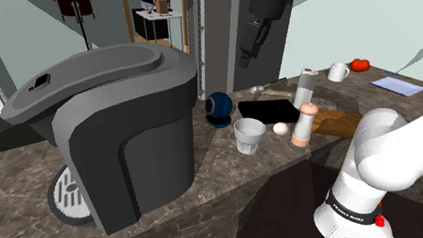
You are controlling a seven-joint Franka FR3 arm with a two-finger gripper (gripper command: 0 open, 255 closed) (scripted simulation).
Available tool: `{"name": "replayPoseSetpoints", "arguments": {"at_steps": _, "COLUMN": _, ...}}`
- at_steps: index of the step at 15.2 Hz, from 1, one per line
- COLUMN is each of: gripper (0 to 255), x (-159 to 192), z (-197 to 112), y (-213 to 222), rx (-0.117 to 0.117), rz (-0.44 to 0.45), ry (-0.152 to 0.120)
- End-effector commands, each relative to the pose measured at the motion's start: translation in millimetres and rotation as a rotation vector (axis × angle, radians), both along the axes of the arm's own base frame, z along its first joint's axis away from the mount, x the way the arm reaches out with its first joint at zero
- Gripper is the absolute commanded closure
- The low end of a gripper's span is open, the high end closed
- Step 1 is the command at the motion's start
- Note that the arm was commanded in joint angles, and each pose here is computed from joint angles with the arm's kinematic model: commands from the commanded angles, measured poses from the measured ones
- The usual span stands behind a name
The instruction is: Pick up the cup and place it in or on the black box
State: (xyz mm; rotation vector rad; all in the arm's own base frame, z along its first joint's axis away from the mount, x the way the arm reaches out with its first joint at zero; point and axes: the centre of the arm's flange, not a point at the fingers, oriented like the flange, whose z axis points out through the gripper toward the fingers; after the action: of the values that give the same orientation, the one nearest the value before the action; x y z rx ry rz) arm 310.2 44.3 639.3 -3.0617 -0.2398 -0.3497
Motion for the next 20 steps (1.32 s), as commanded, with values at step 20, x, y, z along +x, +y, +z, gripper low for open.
{"name": "replayPoseSetpoints", "arguments": {"at_steps": 20, "gripper": 0, "x": 47, "z": -196, "y": -162, "rx": 0.077, "rz": -0.016, "ry": 0.114}}
